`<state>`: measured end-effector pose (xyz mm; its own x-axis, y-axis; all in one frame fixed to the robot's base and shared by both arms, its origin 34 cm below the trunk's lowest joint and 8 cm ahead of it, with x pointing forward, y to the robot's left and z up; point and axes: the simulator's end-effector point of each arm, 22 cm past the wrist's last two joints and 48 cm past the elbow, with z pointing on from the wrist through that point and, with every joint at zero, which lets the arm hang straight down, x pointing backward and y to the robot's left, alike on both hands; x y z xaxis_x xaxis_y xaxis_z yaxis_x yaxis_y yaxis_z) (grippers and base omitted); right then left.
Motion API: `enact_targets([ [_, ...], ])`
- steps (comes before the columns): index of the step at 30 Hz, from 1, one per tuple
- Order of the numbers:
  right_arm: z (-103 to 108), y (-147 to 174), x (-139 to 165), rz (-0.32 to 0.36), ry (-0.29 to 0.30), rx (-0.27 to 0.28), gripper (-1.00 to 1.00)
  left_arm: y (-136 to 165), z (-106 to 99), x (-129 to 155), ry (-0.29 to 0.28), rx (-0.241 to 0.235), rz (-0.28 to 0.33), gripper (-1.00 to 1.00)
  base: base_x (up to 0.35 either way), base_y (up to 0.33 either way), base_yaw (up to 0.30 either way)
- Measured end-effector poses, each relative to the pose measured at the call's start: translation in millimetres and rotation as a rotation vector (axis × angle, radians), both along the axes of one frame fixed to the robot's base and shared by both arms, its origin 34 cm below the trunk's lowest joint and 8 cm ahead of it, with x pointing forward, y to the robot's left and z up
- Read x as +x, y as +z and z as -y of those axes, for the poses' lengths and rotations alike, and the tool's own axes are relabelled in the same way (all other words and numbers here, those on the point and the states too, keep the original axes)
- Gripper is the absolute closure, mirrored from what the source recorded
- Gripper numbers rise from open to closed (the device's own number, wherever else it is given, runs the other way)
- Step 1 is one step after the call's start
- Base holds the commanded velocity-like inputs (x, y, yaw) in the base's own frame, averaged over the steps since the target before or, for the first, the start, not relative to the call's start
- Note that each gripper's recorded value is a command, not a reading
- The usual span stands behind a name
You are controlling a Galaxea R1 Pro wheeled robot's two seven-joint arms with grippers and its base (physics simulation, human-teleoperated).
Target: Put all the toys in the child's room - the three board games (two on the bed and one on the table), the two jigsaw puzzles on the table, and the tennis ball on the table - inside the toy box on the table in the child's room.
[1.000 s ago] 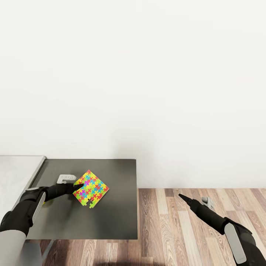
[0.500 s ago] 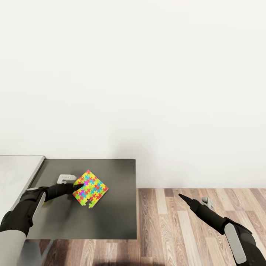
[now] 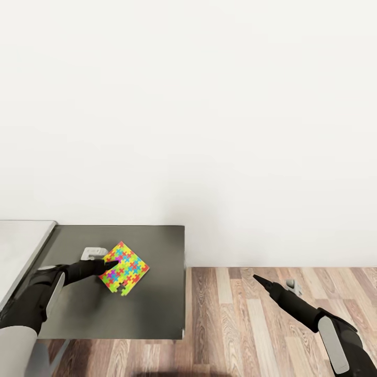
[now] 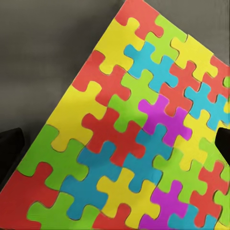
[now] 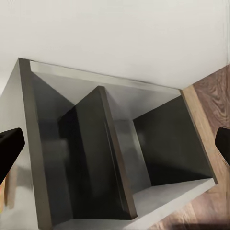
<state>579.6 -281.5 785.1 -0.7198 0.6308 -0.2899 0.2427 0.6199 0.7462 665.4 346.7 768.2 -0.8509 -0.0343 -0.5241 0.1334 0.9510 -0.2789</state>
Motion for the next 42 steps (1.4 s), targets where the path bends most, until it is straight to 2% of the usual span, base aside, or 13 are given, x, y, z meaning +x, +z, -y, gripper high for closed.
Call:
enact_targets([
  [15,-0.1,0.1,0.1,0.000,0.000,0.000,-1.00,-0.4,-0.3,0.1,0.001,0.003,0.000,-1.00,0.000,-0.177,0.000],
  [27,-0.1,0.1,0.2,0.000,0.000,0.000,-1.00,-1.2,-0.4,-0.7,0.002,0.003,-0.003,-1.00,-0.001,-0.088,0.000],
  [42,0.0,-0.1,0.0,0.000,0.000,0.000,-1.00,-2.0,0.7,-1.9,0.000,-0.004,-0.007,-1.00,-0.086,-0.109,0.000],
])
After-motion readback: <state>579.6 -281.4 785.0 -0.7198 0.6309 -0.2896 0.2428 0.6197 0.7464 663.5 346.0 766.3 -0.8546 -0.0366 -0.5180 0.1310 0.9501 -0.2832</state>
